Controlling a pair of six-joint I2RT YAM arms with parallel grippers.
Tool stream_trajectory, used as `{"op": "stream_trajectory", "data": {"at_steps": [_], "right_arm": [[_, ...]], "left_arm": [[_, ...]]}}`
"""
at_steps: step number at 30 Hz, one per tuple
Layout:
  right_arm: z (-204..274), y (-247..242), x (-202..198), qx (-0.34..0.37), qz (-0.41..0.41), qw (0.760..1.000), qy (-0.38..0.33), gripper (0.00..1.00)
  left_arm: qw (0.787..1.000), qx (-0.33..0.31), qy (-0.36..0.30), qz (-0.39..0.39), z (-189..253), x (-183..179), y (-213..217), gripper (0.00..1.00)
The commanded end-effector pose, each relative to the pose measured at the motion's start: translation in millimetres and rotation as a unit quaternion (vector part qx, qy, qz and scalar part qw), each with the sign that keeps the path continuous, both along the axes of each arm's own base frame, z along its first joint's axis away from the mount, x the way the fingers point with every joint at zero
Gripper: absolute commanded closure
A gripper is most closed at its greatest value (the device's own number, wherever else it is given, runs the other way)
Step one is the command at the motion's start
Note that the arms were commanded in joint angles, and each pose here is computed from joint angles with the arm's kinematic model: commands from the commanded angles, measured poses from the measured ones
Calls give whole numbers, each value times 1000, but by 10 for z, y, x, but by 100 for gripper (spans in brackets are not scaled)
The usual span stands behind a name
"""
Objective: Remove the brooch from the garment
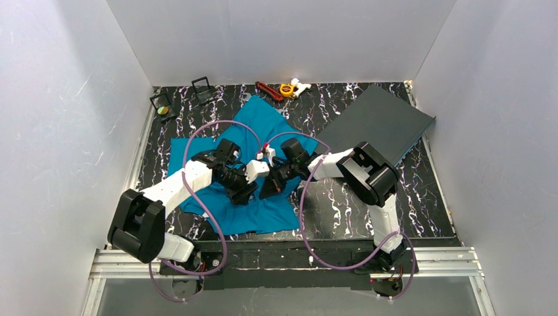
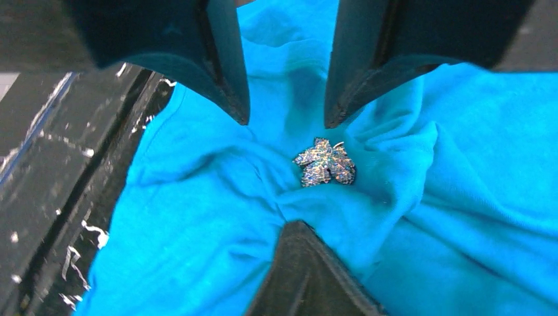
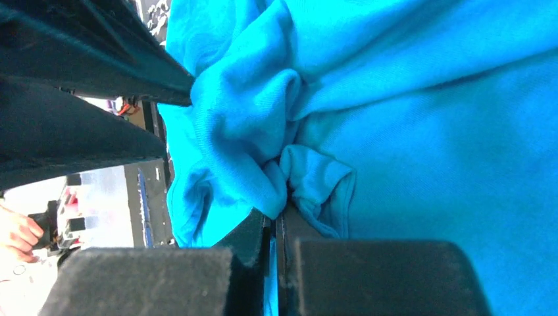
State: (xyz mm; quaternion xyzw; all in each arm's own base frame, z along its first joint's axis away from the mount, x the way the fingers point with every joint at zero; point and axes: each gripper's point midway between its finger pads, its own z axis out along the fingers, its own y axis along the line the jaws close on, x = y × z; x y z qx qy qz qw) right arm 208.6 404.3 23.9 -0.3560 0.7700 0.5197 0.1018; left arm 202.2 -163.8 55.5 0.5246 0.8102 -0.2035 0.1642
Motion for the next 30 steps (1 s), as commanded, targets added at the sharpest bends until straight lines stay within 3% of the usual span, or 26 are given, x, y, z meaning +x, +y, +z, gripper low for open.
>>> {"op": "stream_trajectory", "data": {"at_steps": [1,9,13,16,19,24,27,30], "right_arm": [[-713,-543,-109,-162,-23,987,6,99],[-814,-660,-158,-190,-16,981,23,99],[-821,-655,-157,-190,-10,981,26,99],[-834,-673,-186,-191,-5,981,29,99],[-830,-708,-215,-193,2,981,28,99],[-767,-721,-247,-187,8,982,30,99],[-759,-767,-293,-189,11,981,39,99],[-748,-796,-298,-184,7,981,54,99]], "left_arm": [[989,-77,1,-124,253,-204,-151,60],[955,-112,-54,-269,124,-254,-202,62],[956,-115,-71,-261,276,-99,-170,57],[952,-94,-121,-264,449,-36,-52,53],[969,-64,-131,-198,566,15,57,52],[996,-66,-43,-34,601,-165,95,52],[994,-42,4,100,561,-102,127,49],[983,5,10,182,411,-53,180,50]]}}
